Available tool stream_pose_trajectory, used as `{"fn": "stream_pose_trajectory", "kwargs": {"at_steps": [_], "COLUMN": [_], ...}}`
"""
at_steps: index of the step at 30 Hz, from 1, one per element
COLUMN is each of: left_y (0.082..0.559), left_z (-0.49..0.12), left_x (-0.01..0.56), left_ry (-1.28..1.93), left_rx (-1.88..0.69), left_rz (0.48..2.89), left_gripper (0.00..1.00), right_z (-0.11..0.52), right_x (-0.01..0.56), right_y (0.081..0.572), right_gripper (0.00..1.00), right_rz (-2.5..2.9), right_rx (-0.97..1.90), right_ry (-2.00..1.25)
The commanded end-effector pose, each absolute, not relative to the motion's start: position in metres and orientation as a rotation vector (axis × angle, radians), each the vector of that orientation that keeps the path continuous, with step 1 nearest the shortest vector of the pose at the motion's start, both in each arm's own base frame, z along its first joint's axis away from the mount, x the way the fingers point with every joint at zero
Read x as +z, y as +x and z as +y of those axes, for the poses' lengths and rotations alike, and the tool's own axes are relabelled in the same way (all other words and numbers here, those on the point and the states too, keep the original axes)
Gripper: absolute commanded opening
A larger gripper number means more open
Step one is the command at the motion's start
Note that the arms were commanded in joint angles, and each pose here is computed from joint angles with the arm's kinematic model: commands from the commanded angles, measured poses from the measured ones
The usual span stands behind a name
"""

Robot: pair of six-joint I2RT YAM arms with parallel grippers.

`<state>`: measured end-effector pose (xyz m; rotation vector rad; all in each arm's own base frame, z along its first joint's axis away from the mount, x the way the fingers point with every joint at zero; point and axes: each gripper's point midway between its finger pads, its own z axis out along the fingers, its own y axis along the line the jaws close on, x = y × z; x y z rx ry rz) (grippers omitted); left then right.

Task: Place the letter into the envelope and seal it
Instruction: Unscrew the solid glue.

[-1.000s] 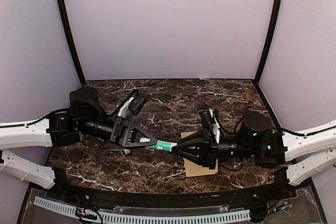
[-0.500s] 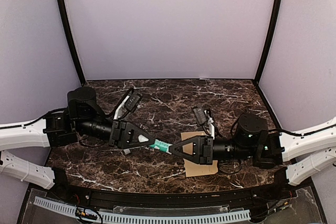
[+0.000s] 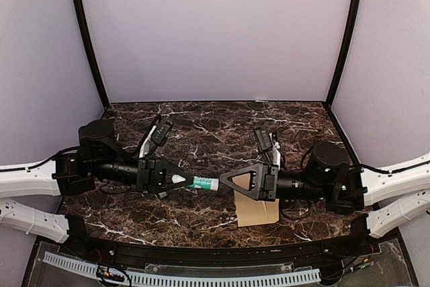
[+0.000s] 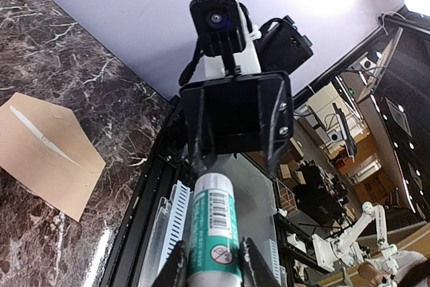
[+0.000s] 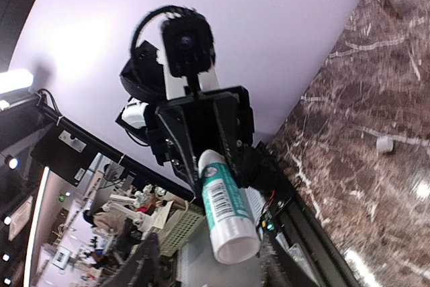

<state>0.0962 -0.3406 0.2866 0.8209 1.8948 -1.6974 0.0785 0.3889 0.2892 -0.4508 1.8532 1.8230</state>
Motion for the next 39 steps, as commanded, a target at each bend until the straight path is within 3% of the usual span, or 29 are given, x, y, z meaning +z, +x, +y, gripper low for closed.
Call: {"fn": "stream_pose_trajectory", "kwargs": {"at_steps": [1, 5, 16, 28, 39], "left_y": [0.11, 0.111, 0.094, 0.093, 0.09], "left_z": [-0.329, -0.329, -0.341, -0.348, -0.349], "left_x": [0.302, 0.307, 0.306, 0.299, 0.296], "left_ry": [0.658, 0.634, 0.742, 0.774, 0.796], "left_rx": [-1.687, -1.717, -1.832, -1.831, -1.835], "left_rz": [1.821, 1.779, 1.747, 1.769, 1.775], "left_gripper": [0.0, 0.0, 0.0, 0.0, 0.0], "right_z": [0.374, 0.373, 0.404, 0.419, 0.421], "right_x": [0.321, 0.318, 0.301, 0.307, 0.304], "right_y": [0.087, 0.088, 0.08, 0.069, 0.07], "right_gripper": [0.56, 0.63, 0.63, 0.36, 0.29], "right_rz": [1.703, 1.717, 1.798, 1.768, 1.774], "right_rx": [1.774, 1.722, 1.719, 1.849, 1.859], "right_ry": [-0.454, -0.485, -0.606, -0.636, -0.624]}}
